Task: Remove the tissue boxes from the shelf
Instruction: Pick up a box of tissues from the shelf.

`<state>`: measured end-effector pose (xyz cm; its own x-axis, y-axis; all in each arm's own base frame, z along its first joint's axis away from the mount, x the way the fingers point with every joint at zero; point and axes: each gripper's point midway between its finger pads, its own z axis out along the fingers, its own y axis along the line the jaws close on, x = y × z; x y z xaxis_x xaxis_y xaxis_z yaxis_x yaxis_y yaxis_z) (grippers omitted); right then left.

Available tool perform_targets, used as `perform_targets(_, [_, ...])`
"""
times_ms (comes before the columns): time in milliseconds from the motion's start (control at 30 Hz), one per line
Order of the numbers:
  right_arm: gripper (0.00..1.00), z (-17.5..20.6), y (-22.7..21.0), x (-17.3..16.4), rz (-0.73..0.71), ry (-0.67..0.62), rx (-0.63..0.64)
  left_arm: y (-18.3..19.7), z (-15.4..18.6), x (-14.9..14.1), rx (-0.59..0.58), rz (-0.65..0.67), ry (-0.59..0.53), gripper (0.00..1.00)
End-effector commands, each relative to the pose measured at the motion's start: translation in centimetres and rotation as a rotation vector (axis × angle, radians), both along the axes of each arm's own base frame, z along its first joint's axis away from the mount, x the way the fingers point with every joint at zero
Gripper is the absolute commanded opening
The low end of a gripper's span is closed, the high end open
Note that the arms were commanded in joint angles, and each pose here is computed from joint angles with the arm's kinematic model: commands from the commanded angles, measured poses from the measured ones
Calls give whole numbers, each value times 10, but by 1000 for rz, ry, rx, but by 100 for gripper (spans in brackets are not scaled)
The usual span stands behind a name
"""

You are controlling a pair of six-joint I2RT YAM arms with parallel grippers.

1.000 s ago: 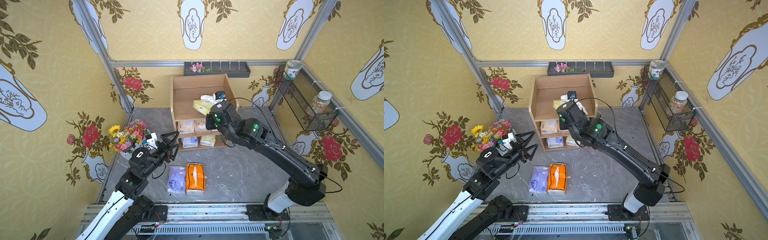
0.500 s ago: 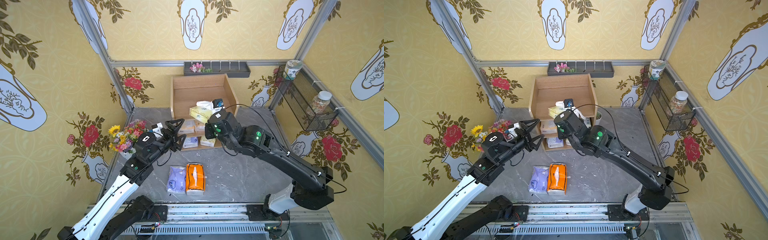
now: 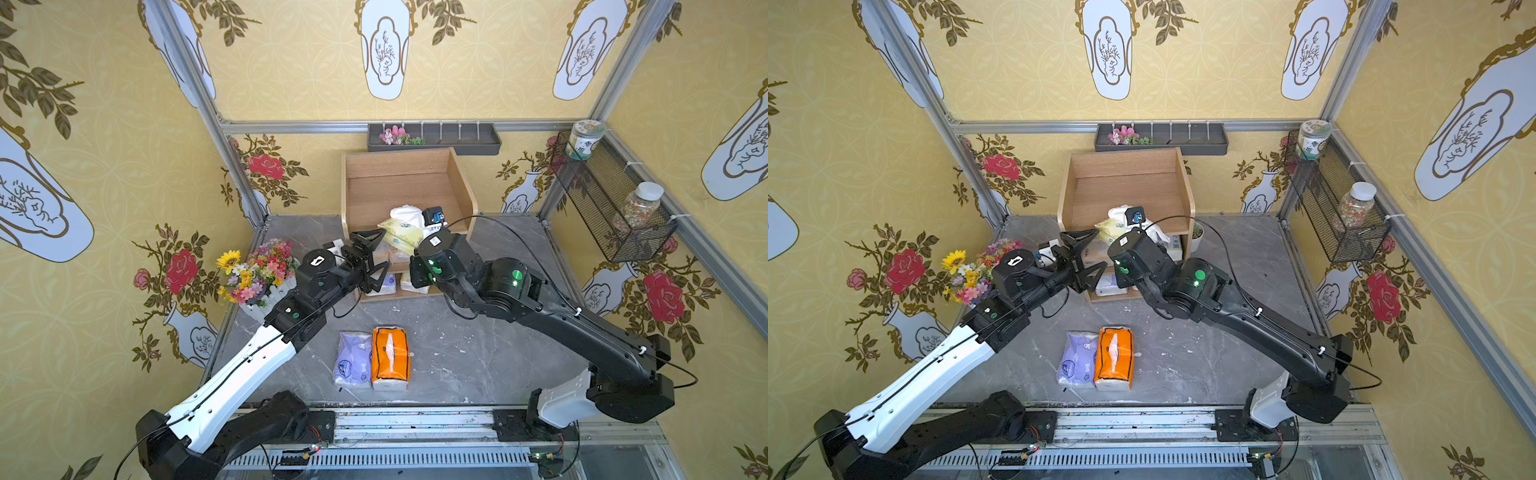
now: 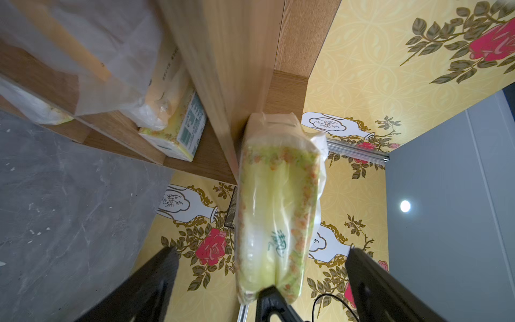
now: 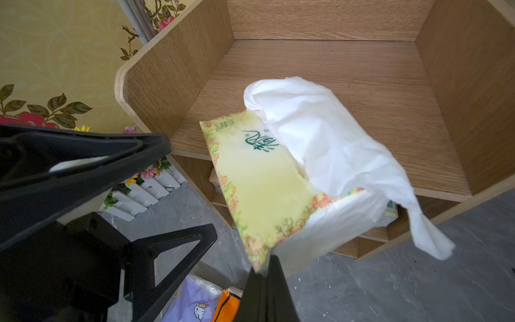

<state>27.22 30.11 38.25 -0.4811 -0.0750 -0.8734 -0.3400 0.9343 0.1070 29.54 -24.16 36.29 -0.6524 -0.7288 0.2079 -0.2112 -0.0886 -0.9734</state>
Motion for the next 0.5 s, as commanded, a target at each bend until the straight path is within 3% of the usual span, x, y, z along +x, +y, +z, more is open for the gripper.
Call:
perform_targets(0, [0, 8, 3, -1, 8, -11, 42, -7, 19, 7, -50, -5, -59, 100])
perform_targets(267, [0, 7, 4, -4, 20, -6, 45, -23, 14, 14, -61, -28, -50, 95])
perform_targets(467, [0, 7, 4, -7, 28, -3, 53, -29, 13, 15, -78, -32, -54, 81])
